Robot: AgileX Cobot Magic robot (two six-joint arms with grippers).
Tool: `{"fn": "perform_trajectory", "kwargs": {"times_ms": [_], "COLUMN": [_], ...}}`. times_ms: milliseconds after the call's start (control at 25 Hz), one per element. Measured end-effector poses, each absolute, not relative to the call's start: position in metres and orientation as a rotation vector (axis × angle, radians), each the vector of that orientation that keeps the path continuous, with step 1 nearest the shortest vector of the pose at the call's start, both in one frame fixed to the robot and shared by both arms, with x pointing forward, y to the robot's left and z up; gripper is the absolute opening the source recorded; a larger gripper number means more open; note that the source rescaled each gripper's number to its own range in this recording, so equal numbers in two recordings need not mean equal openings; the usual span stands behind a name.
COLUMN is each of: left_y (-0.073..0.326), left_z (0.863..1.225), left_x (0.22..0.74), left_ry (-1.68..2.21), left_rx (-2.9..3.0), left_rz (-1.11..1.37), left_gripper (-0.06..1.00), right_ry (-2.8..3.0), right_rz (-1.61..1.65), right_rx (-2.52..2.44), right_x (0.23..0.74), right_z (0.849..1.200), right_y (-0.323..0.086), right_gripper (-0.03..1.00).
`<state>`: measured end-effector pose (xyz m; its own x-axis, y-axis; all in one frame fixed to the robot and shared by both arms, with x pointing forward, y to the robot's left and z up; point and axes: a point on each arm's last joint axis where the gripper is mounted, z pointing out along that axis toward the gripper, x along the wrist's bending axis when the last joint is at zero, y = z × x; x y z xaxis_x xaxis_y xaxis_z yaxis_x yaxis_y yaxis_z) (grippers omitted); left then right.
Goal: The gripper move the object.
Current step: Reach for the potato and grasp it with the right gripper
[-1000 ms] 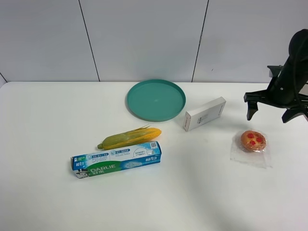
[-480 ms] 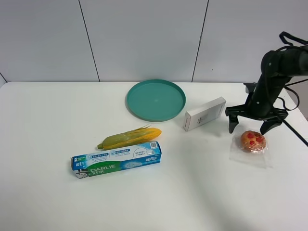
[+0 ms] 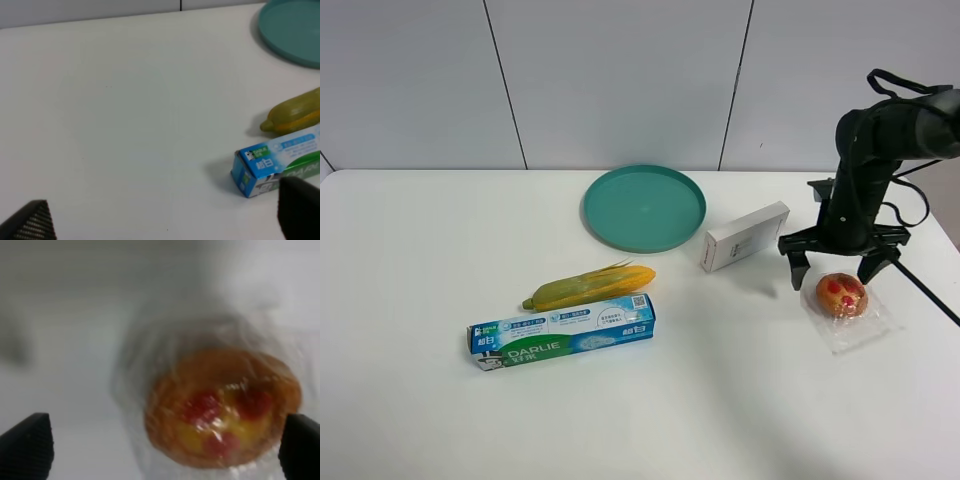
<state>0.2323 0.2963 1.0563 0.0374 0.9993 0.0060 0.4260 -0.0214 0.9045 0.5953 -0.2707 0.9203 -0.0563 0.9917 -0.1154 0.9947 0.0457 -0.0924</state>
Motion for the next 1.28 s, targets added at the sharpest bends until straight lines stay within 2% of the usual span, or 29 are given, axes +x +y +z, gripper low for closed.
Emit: {"fn": "perform_trajectory", "kwargs": {"times_ms": [240, 720, 1280], "left_y": [0.2963, 0.2963, 0.2963], "left_z": [1.0563, 1.0563, 1.0563], "left_x": [0.2323, 0.2323, 0.2323], "left_ry": [1.49, 1.49, 1.49], "left_rx": [1.553, 1.553, 1.553], "left_rz": [0.952, 0.952, 0.952], "left_gripper": [1.0, 1.0, 1.0], "right_ry": [2.255, 2.257, 2.263], "right_rz": [-0.392, -0.259, -0.267], "right_rx": [2.081, 2.027, 2.078], "right_x": [0.5908, 0.5993, 0.5963], "right_z": [0.9222, 0.921, 0.9208], "right_y": [-0.2795, -0.2771, -0.2748], "right_gripper": [0.78, 0.78, 0.78]}}
